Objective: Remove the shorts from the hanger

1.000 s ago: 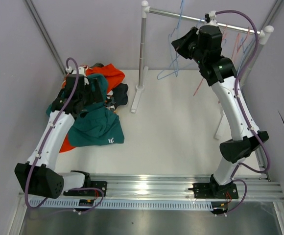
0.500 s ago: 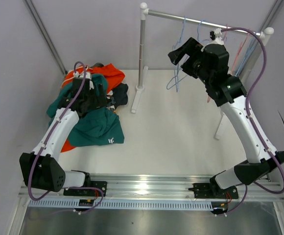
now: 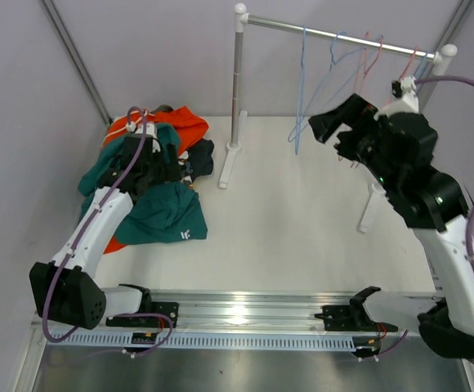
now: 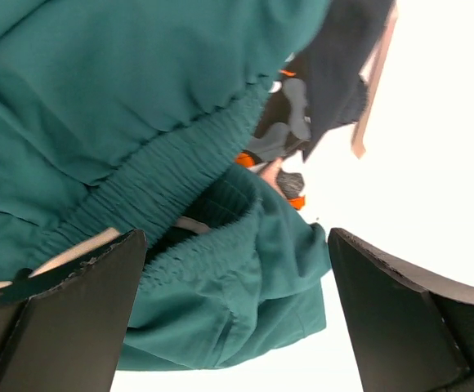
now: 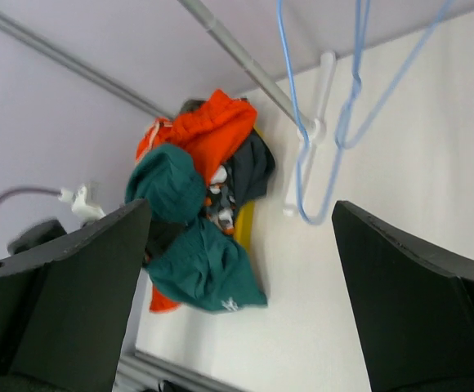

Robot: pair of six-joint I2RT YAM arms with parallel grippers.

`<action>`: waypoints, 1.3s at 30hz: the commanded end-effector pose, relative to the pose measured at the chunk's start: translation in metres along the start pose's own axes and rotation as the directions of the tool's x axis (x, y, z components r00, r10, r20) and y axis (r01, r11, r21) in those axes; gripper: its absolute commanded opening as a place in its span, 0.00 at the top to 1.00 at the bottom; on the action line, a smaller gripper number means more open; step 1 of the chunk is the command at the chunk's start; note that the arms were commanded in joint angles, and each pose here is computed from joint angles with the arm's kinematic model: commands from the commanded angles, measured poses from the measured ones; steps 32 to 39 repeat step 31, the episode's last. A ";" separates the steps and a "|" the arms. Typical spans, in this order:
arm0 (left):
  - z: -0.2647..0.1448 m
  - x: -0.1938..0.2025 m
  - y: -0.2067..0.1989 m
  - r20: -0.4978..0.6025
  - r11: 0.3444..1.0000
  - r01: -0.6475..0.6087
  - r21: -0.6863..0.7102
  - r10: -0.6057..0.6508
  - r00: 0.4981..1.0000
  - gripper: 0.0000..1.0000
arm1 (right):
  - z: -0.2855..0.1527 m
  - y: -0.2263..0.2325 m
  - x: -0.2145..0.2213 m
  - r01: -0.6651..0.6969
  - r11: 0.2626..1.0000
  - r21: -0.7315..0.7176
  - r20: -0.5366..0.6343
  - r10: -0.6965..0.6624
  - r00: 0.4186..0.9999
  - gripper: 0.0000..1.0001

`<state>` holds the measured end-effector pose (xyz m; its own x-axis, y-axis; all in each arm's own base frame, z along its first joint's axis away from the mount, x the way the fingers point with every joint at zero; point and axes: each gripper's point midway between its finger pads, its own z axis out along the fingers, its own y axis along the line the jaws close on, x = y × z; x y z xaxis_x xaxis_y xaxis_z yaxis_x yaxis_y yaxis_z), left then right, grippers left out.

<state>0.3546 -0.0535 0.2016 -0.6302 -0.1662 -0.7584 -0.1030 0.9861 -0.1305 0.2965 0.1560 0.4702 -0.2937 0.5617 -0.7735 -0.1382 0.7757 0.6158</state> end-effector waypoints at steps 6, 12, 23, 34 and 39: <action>-0.111 -0.052 -0.066 0.438 0.952 -0.182 0.246 0.058 0.897 0.01 | -0.125 -0.052 0.052 0.106 0.978 -0.177 0.032 -0.102 0.994 0.01; -0.225 -0.052 -0.081 0.643 0.839 -0.285 0.463 -0.096 0.760 0.01 | -0.145 -0.096 0.083 0.164 0.978 -0.130 0.002 -0.165 0.986 0.01; -0.268 -0.028 0.049 0.746 0.979 0.017 0.203 -0.166 0.645 0.01 | -0.115 -0.103 0.105 0.208 0.965 -0.159 0.054 -0.202 0.978 0.00; -0.265 -0.014 0.052 0.749 0.981 -0.024 0.195 -0.133 0.649 0.01 | -0.113 -0.092 0.096 0.272 0.939 -0.212 0.130 -0.249 0.960 0.01; -0.265 -0.014 0.052 0.749 0.981 -0.024 0.195 -0.133 0.649 0.01 | -0.113 -0.092 0.096 0.272 0.939 -0.212 0.130 -0.249 0.960 0.01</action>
